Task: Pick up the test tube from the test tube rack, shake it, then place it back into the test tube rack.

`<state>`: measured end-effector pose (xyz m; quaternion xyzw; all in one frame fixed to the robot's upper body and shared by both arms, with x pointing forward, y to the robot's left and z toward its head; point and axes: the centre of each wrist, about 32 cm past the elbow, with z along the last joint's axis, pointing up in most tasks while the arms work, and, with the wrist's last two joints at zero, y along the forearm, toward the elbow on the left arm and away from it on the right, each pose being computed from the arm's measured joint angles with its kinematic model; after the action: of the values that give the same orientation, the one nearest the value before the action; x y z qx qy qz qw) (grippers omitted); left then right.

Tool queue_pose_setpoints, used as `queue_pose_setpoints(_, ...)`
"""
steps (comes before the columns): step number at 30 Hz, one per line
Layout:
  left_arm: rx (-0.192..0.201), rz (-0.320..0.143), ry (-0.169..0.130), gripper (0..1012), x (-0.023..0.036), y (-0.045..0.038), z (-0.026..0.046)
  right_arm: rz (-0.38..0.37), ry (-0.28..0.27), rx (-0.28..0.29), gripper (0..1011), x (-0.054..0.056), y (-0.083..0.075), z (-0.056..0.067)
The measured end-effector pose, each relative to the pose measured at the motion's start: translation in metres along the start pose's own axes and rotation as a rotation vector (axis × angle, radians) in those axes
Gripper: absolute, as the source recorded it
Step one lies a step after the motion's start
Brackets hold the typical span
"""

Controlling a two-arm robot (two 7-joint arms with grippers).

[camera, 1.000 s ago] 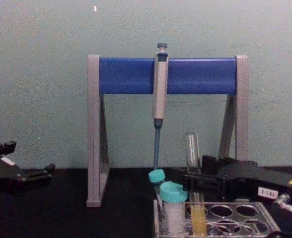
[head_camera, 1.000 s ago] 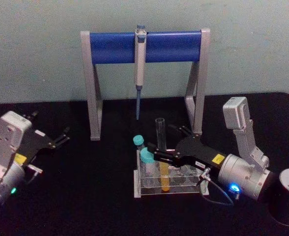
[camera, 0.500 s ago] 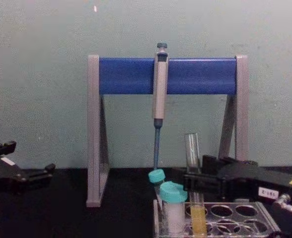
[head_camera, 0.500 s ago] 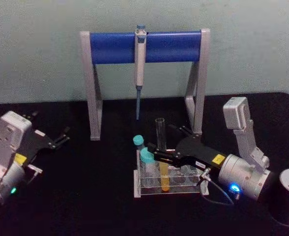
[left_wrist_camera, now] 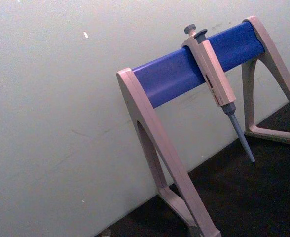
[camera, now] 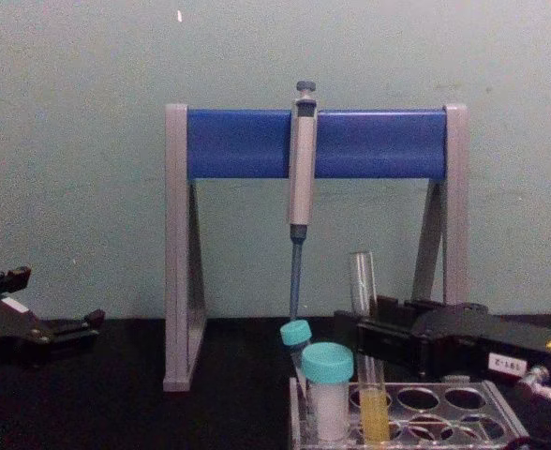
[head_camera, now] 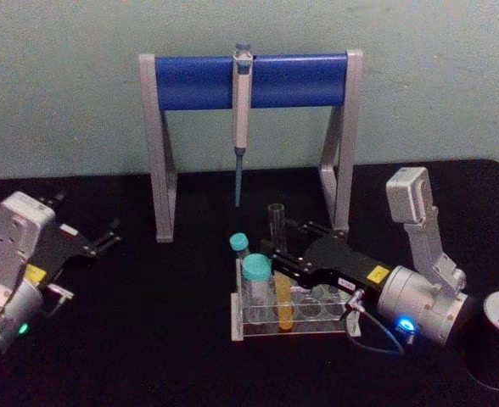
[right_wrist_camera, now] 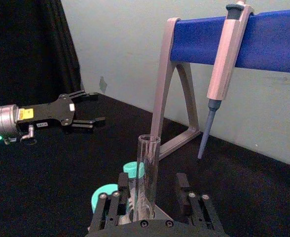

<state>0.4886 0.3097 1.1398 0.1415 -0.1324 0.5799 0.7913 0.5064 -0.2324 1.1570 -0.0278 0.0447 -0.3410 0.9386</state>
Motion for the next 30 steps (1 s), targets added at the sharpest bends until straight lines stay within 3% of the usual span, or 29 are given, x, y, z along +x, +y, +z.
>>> queue_pose_setpoints(13,0.000,0.000,0.000,1001,0.0000,0.0000,0.0000,0.000,0.001,0.001,239,-0.0001,0.0000,-0.0001)
queue_pose_setpoints(30,0.000,0.000,0.000,1001,0.0000,0.0000,0.0000,-0.001,0.002,0.001,235,-0.0001,-0.0001,-0.0002)
